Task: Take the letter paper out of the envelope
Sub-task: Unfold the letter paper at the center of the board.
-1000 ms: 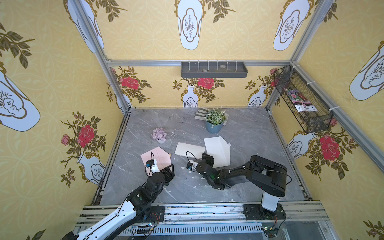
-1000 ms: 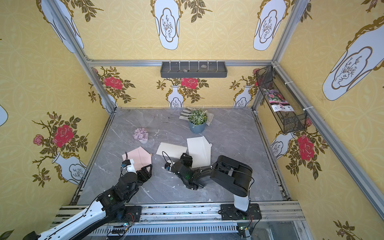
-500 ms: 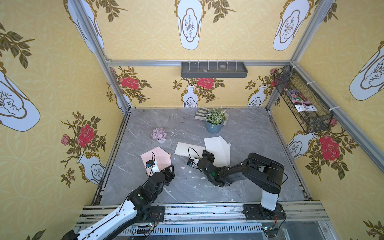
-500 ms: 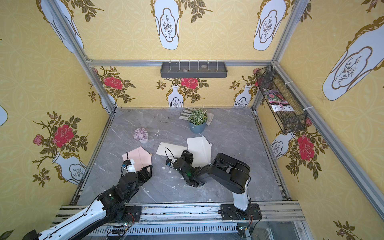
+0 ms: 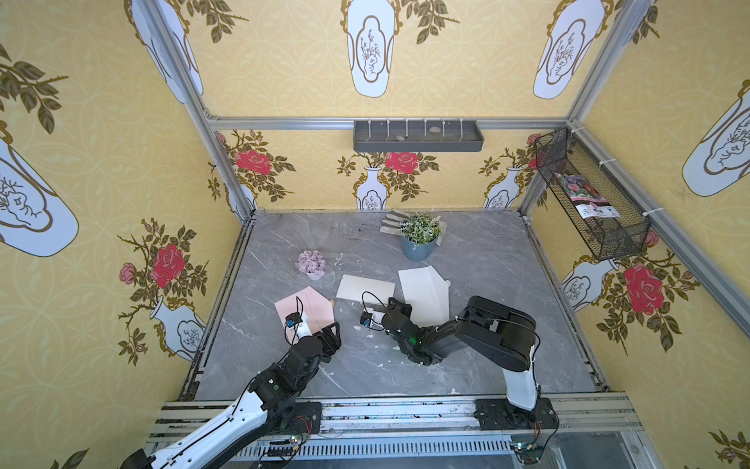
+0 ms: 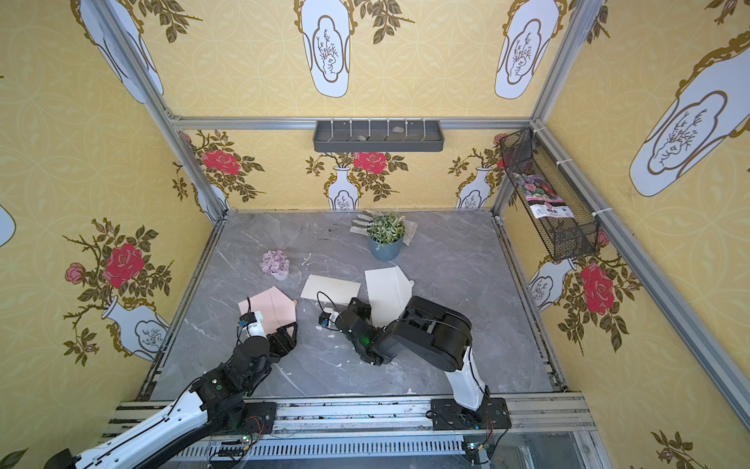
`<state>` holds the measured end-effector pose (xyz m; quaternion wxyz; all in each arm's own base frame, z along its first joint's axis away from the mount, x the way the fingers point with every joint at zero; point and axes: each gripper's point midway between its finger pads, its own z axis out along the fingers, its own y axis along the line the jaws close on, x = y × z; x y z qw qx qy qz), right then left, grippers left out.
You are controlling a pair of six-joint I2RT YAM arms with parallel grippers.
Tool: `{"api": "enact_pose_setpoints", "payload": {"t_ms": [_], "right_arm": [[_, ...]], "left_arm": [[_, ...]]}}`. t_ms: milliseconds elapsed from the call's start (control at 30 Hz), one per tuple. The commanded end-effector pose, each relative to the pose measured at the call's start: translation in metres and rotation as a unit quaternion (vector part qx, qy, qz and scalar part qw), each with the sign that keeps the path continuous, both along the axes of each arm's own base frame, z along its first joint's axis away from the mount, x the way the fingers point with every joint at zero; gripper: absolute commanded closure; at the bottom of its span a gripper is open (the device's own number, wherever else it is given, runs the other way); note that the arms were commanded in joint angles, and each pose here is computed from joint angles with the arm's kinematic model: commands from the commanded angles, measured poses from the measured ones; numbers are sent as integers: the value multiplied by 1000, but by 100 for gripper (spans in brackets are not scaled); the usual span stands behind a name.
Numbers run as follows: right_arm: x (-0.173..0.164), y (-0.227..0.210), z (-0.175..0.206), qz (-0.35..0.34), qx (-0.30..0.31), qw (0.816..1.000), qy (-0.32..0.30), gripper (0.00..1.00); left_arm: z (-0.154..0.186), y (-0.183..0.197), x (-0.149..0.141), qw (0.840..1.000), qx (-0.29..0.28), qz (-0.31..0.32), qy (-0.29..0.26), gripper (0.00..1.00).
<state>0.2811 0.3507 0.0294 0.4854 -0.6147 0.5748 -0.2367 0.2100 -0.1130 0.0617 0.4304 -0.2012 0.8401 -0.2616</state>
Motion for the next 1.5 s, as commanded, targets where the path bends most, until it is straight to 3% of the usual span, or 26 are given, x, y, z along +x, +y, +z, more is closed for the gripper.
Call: {"api": "enact_pose_setpoints", "payload": {"t_ms": [0, 133, 300, 400, 500, 567, 800, 933, 1133, 1200, 1267, 1400, 1467], "right_arm": [[0, 4, 1, 4, 8, 1000, 5, 90], [-1, 5, 0, 5, 8, 1000, 12, 100], [-2, 7, -1, 5, 17, 999, 37, 100], [-7, 10, -2, 1, 37, 995, 98, 100], [-8, 3, -7, -35, 72, 964, 254, 100], [-7, -5, -6, -59, 93, 940, 324, 100], [-25, -9, 5, -68, 136, 889, 432, 100], [-41, -1, 23, -63, 170, 849, 496, 100], [-56, 6, 79, -46, 246, 811, 529, 100], [-60, 5, 95, -51, 270, 790, 547, 100], [-66, 3, 102, -59, 285, 765, 575, 100], [-80, -5, 100, -73, 295, 738, 603, 100], [-84, -10, 95, -79, 316, 715, 619, 100]], "left_arm": [[-22, 10, -10, 999, 37, 0, 35, 28], [-24, 11, -10, 999, 39, 1, 37, 28], [-25, 11, -11, 999, 38, 0, 39, 28], [-26, 11, -12, 999, 37, 0, 40, 28], [-26, 11, -12, 999, 35, 0, 40, 28], [-26, 12, -12, 999, 32, 2, 39, 28], [-25, 12, -12, 999, 28, 2, 35, 28], [-24, 10, -12, 999, 32, -3, 37, 28], [-22, 7, -10, 999, 35, -7, 39, 28], [-21, 6, -9, 999, 31, -7, 36, 29], [-20, 5, -9, 999, 28, -7, 35, 29], [-17, 4, -9, 999, 23, -9, 31, 29], [-17, 3, -8, 999, 22, -11, 31, 29]]}}
